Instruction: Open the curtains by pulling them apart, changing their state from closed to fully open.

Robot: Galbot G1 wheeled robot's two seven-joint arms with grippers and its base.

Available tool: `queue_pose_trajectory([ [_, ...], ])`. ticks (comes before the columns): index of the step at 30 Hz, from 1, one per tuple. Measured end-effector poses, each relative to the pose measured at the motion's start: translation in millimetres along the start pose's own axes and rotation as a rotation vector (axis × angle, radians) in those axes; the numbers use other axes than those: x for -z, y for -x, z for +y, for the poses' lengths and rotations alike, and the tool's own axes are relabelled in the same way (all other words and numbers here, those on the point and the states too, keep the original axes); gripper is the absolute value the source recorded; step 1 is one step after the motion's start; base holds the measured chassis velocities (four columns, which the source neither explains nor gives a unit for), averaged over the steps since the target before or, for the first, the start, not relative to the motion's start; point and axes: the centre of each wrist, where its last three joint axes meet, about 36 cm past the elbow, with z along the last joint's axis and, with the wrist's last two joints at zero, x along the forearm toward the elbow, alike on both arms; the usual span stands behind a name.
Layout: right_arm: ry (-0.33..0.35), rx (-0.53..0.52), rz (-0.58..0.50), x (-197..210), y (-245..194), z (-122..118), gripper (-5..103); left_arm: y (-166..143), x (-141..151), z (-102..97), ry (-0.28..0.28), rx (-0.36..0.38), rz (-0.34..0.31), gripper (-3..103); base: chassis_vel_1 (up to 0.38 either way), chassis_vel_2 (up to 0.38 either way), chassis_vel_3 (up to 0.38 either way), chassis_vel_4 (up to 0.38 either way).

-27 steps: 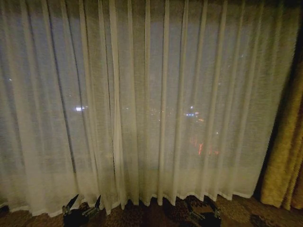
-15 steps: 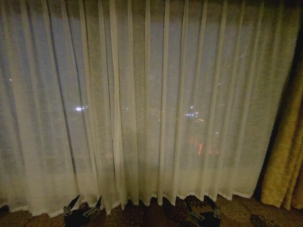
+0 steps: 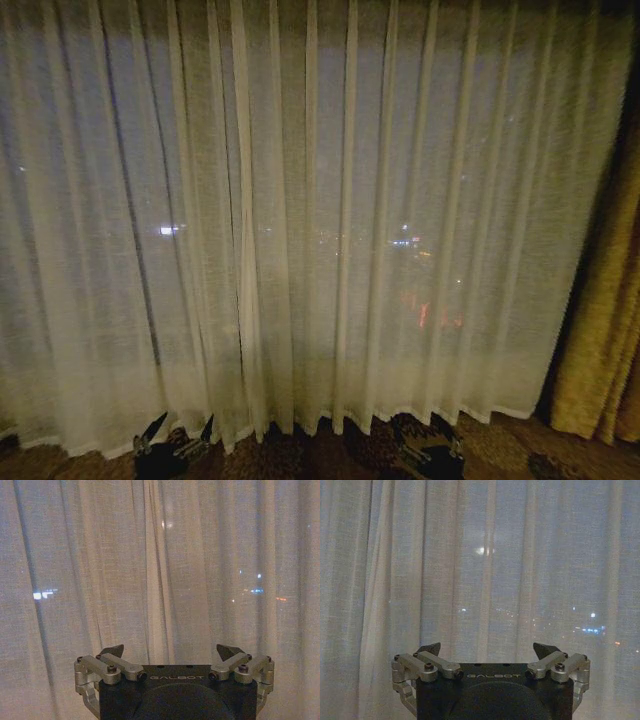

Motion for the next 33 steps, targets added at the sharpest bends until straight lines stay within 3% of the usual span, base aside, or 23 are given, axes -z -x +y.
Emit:
queue_pose_trajectory([
  [33, -0.006, 0.044, 0.000, -3.3, -3.5, 0.1, 100, -0.9, -3.8, 9.2, -0.010, 0.007, -0.007, 100, -0.034, 0.034, 0.034, -0.032],
])
